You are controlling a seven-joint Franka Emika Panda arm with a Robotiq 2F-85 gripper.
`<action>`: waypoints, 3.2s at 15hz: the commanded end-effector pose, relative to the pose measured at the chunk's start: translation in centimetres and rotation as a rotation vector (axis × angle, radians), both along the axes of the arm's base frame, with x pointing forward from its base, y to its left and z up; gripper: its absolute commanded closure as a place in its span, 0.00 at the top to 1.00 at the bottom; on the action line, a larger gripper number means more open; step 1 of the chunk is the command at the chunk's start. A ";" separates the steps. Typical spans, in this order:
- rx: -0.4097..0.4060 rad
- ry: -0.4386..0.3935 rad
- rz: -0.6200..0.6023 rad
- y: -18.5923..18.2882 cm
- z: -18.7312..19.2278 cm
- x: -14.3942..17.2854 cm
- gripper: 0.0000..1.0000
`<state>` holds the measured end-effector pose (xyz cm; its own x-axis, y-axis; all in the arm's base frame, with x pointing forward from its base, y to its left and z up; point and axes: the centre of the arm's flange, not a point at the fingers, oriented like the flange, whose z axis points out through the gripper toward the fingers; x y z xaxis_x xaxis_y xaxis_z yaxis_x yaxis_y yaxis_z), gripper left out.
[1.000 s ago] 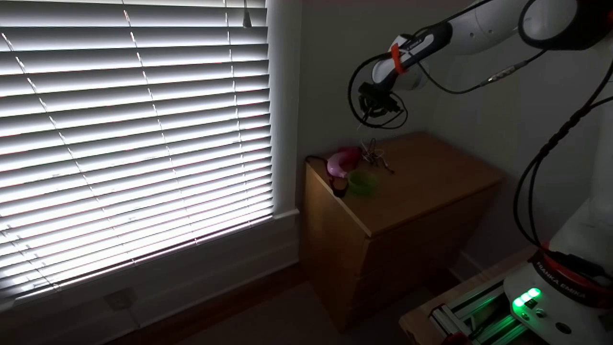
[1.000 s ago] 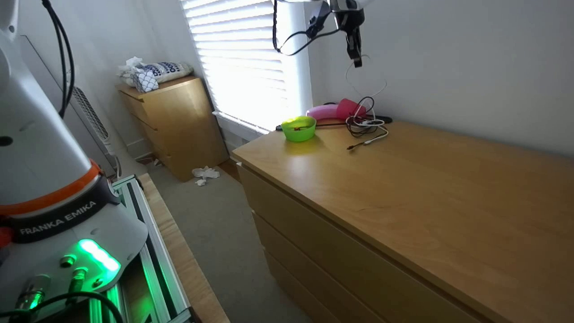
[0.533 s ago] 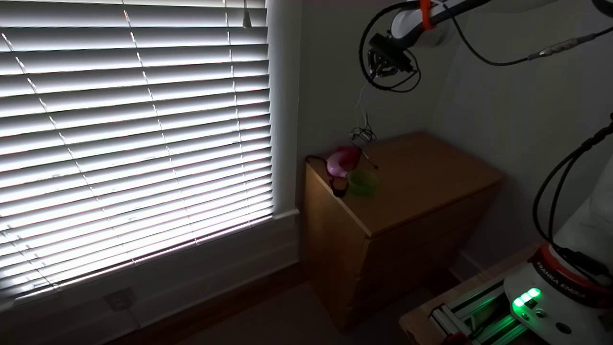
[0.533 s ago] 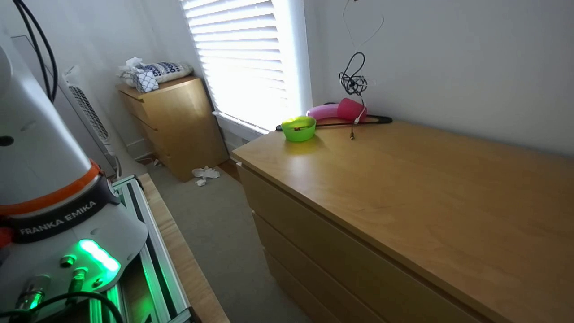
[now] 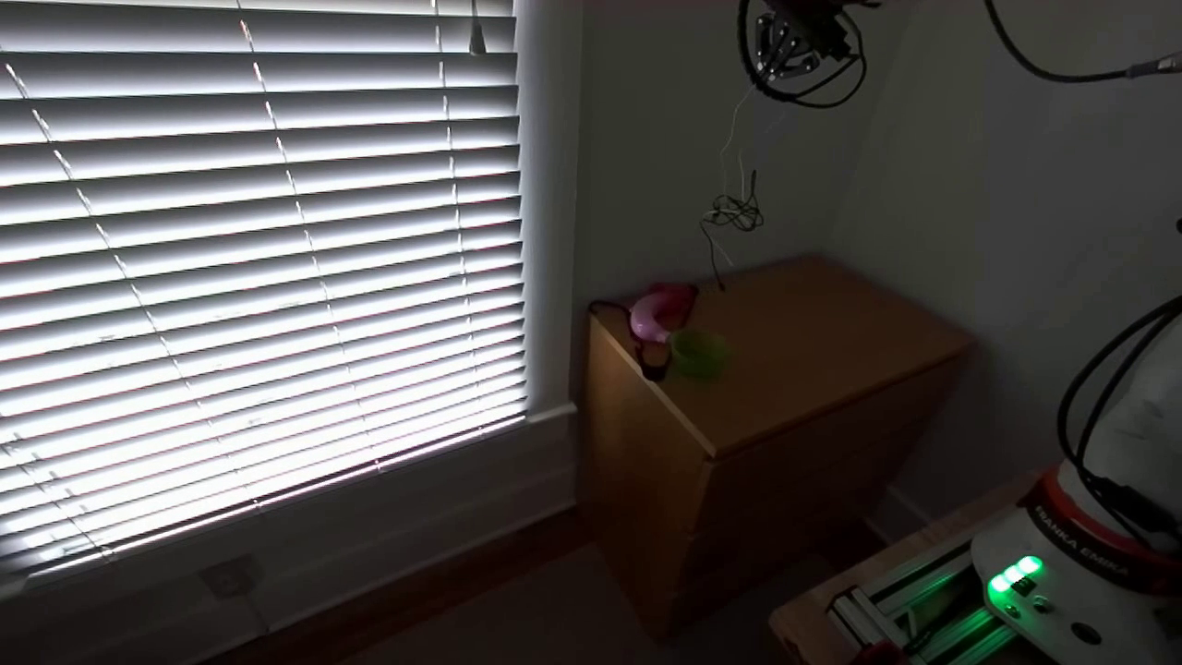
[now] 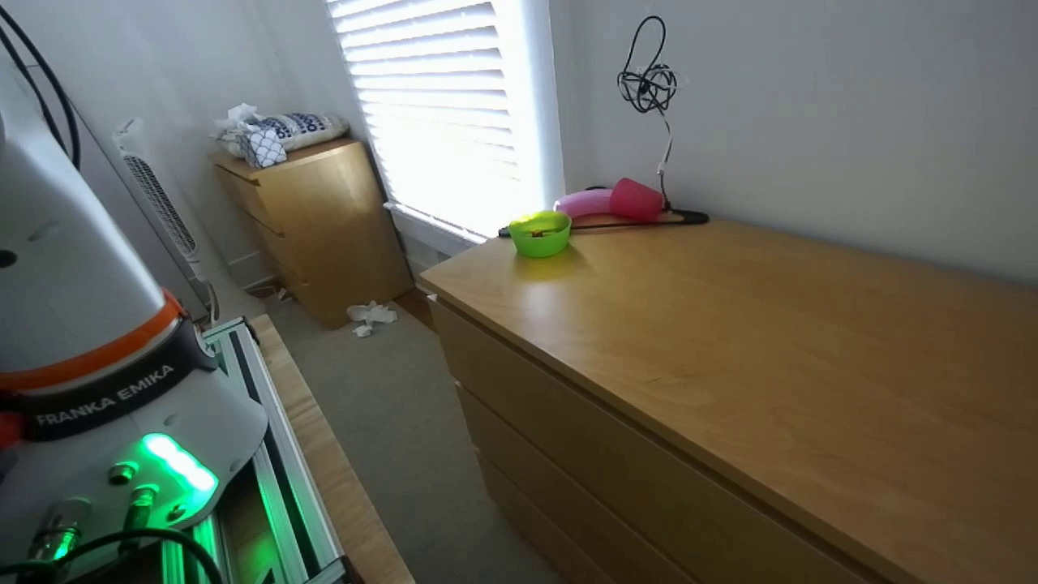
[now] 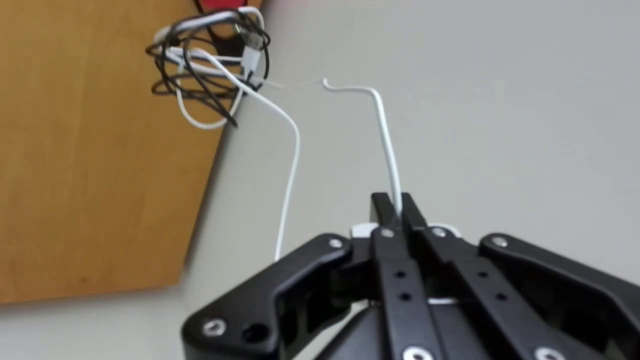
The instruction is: Move the charging codes to the right of the cabinet top
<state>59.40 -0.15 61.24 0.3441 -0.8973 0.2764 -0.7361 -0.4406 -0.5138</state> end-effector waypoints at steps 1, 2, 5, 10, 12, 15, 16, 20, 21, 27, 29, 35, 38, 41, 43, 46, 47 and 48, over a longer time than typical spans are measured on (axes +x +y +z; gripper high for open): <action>-0.005 -0.039 -0.107 -3.2 1.2 -2.6 0.01; 0.095 0.044 -0.087 -3.9 1.7 -3.2 0.01; -0.002 -0.080 -0.241 -8.4 0.8 -3.6 0.01; 0.188 0.083 -0.395 -15.6 -5.2 -5.2 0.01; 0.168 0.089 -0.519 -19.3 -8.5 -6.4 0.01; 0.129 0.076 -0.679 -24.0 -12.2 -8.3 0.01; 0.102 0.058 -0.730 -25.5 -13.6 -8.9 0.01; 0.098 0.035 -0.835 -29.6 -19.1 -9.4 0.01; 0.106 0.045 -0.848 -30.2 -20.7 -9.3 0.01; 0.107 0.049 -0.794 -30.5 -30.4 -6.9 0.01; 0.129 0.047 -0.776 -29.7 -32.8 -6.3 0.01; 0.195 0.089 -0.608 -24.3 -37.5 -3.3 0.01; 0.163 0.151 -0.456 -20.5 -39.4 -1.9 0.01; 0.120 0.222 -0.314 -17.7 -41.3 -1.3 0.01; 0.130 0.263 -0.231 -16.4 -42.4 -1.3 0.01; 0.138 0.325 -0.139 -14.9 -43.4 -1.3 0.01; 0.143 0.340 -0.127 -14.7 -43.5 -1.3 0.30; 0.143 0.356 -0.121 -14.7 -43.4 -1.3 0.30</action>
